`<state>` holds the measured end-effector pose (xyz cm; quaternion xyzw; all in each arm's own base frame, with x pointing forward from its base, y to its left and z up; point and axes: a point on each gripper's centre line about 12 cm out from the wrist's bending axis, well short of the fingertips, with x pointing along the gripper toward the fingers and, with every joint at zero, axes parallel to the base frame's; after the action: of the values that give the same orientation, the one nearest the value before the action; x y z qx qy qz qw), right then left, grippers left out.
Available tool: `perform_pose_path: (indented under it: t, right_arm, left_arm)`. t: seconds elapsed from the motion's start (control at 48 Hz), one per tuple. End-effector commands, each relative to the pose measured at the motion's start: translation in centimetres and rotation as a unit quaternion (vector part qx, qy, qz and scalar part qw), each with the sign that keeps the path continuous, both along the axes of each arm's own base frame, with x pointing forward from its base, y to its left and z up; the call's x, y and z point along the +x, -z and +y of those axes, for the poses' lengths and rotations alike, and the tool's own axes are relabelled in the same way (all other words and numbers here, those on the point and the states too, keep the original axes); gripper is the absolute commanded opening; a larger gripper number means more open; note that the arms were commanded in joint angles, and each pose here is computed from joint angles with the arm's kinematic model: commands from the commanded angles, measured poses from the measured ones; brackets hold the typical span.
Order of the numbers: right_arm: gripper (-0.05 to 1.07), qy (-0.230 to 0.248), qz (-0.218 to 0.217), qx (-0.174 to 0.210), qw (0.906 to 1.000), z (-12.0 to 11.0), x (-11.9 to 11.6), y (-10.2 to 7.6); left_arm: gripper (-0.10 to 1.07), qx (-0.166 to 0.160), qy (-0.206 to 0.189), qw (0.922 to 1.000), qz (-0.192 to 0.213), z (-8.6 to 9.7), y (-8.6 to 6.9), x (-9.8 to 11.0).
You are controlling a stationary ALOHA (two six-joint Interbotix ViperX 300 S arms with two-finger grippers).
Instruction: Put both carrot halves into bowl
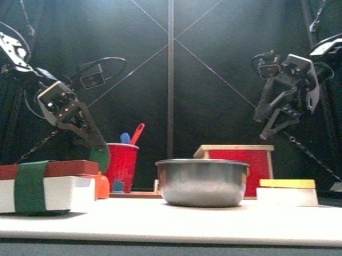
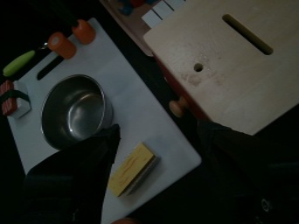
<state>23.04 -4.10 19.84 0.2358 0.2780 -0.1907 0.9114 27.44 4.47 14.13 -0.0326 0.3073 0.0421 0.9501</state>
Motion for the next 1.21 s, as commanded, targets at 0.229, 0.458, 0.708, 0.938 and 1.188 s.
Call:
perform_pose_path:
  t: [0.229,0.458,0.708,0.938,1.188]
  right_arm:
    - [1.0,0.013,0.018,-0.002,0.9998,-0.3,-0.5,0.4]
    - [1.0,0.015,0.02,-0.003,0.9997,-0.4,-0.5,0.5]
    - [1.0,0.017,0.022,-0.001,0.9996,-0.4,-0.6,0.6]
    - [1.0,0.018,0.021,0.001,0.9996,-0.4,-0.6,0.6]
    - [1.0,0.018,0.023,0.0,0.9996,-0.4,-0.7,0.7]
  left_arm:
    - [0.92,-0.01,-0.005,0.9999,0.012,0.1,0.8,1.4]
    - [0.69,-0.015,-0.011,0.9996,0.02,0.0,1.0,1.1]
    - [0.46,-0.012,-0.005,0.9998,0.013,-0.3,0.5,1.4]
    - [0.43,0.002,0.017,0.9983,-0.056,-1.3,-4.0,3.4]
    - [0.43,0.017,0.021,0.9968,-0.076,-1.9,-8.1,7.4]
